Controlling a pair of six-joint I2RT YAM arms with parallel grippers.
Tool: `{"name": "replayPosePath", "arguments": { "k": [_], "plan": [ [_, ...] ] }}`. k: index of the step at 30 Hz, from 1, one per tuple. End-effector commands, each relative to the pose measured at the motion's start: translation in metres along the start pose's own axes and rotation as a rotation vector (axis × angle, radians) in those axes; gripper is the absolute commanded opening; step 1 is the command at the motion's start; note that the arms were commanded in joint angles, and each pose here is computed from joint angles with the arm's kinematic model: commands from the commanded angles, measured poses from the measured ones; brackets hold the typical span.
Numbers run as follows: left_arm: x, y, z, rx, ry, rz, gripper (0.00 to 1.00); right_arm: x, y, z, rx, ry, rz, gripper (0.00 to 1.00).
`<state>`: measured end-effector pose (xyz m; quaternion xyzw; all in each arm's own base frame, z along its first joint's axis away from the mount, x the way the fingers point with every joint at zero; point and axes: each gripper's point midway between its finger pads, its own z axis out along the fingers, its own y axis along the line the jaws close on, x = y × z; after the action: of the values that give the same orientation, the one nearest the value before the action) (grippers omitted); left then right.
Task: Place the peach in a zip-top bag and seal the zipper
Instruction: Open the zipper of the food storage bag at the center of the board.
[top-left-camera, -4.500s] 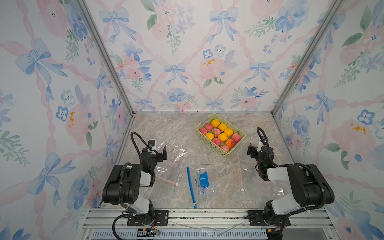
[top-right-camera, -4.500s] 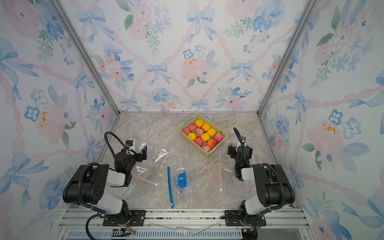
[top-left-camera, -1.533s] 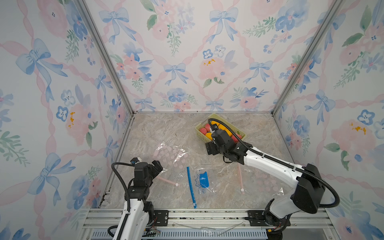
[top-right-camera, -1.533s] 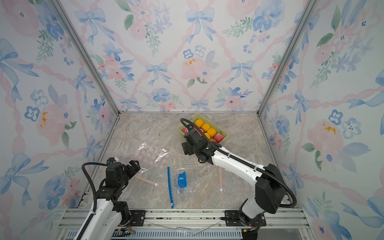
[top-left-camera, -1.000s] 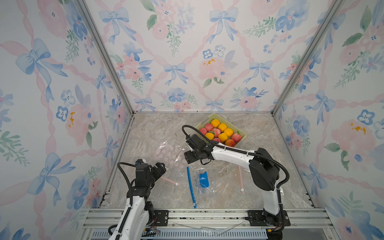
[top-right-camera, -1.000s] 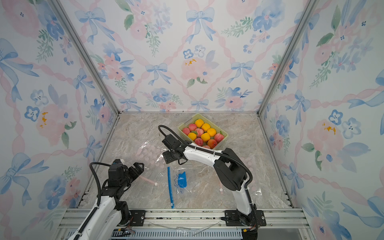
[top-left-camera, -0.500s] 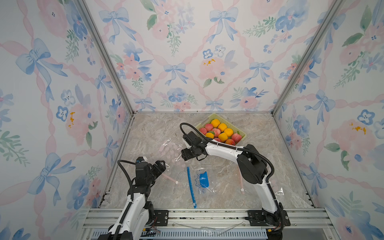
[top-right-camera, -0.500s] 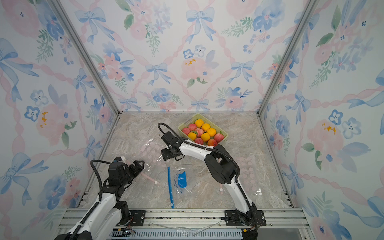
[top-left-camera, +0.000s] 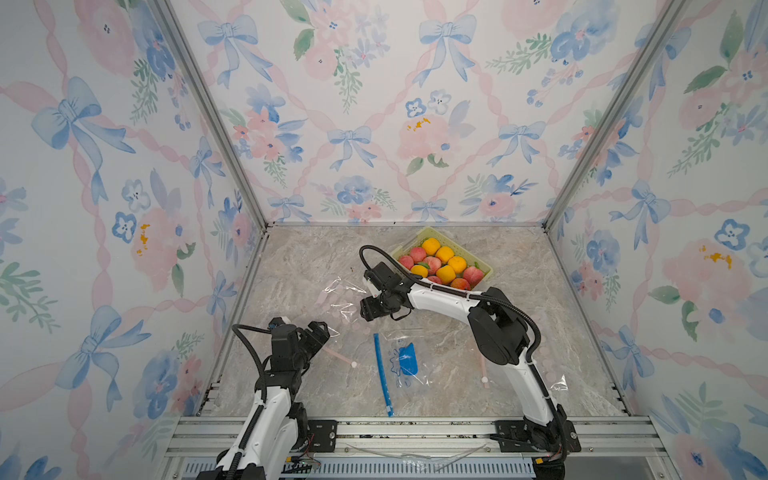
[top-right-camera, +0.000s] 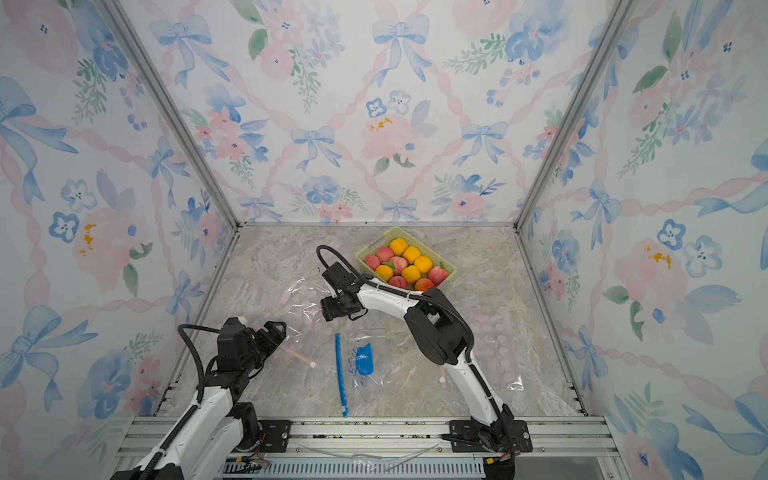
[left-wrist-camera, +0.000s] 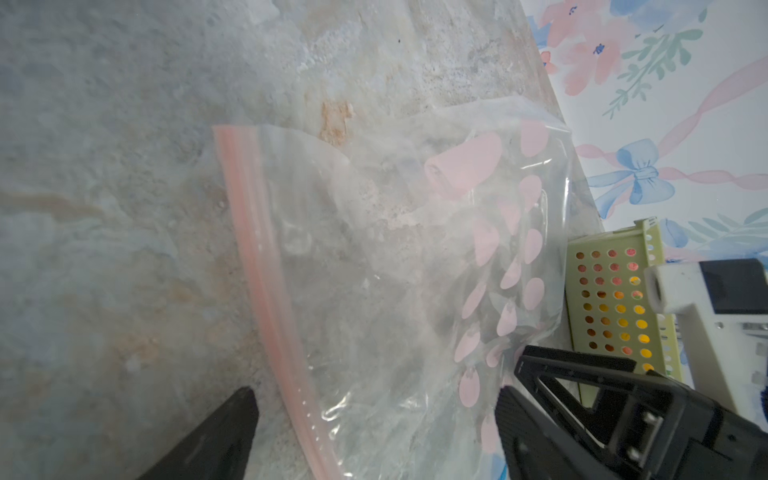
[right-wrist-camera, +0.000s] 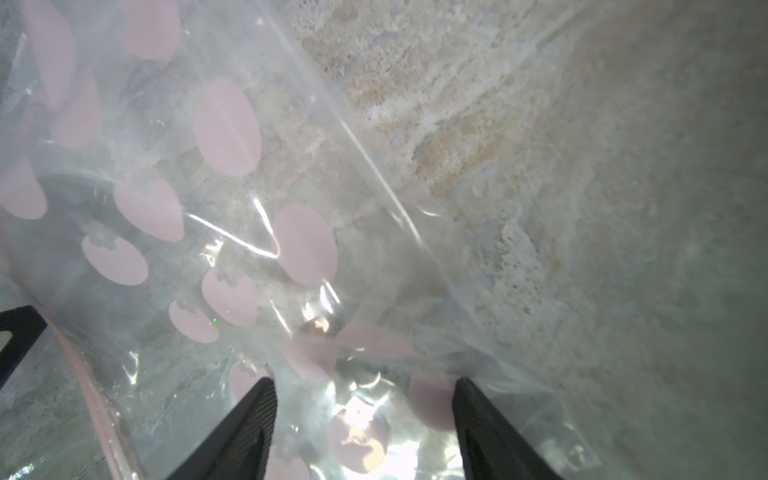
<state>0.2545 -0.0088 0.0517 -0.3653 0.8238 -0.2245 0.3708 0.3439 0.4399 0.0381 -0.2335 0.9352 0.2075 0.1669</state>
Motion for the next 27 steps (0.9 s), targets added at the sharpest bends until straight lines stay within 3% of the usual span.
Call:
{"name": "replayPosePath", "arguments": {
  "k": [1, 6, 13, 20, 24, 27],
  "plan": [
    [-0.005, 0.013, -0.003, -0.071, -0.022, -0.047, 0.94, 0.004, -0.003, 0.007, -0.002, 0.026, 0.024, 0.69],
    [0.002, 0.005, 0.005, -0.007, 0.011, -0.038, 0.95, 0.006, -0.003, 0.008, -0.003, 0.030, 0.026, 0.68],
    [-0.010, -0.025, 0.010, 0.120, -0.006, 0.032, 0.87, 0.009, -0.002, 0.011, -0.018, 0.037, 0.037, 0.65],
    [-0.011, -0.043, 0.018, 0.163, 0.019, 0.068, 0.73, 0.010, -0.001, 0.013, -0.026, 0.042, 0.043, 0.64],
    [-0.010, -0.055, 0.018, 0.193, 0.034, 0.077, 0.57, 0.010, -0.001, 0.013, -0.028, 0.044, 0.047, 0.64],
    [-0.011, -0.068, 0.015, 0.230, 0.032, 0.097, 0.51, 0.010, 0.001, 0.012, -0.036, 0.043, 0.045, 0.63]
  ]
}}
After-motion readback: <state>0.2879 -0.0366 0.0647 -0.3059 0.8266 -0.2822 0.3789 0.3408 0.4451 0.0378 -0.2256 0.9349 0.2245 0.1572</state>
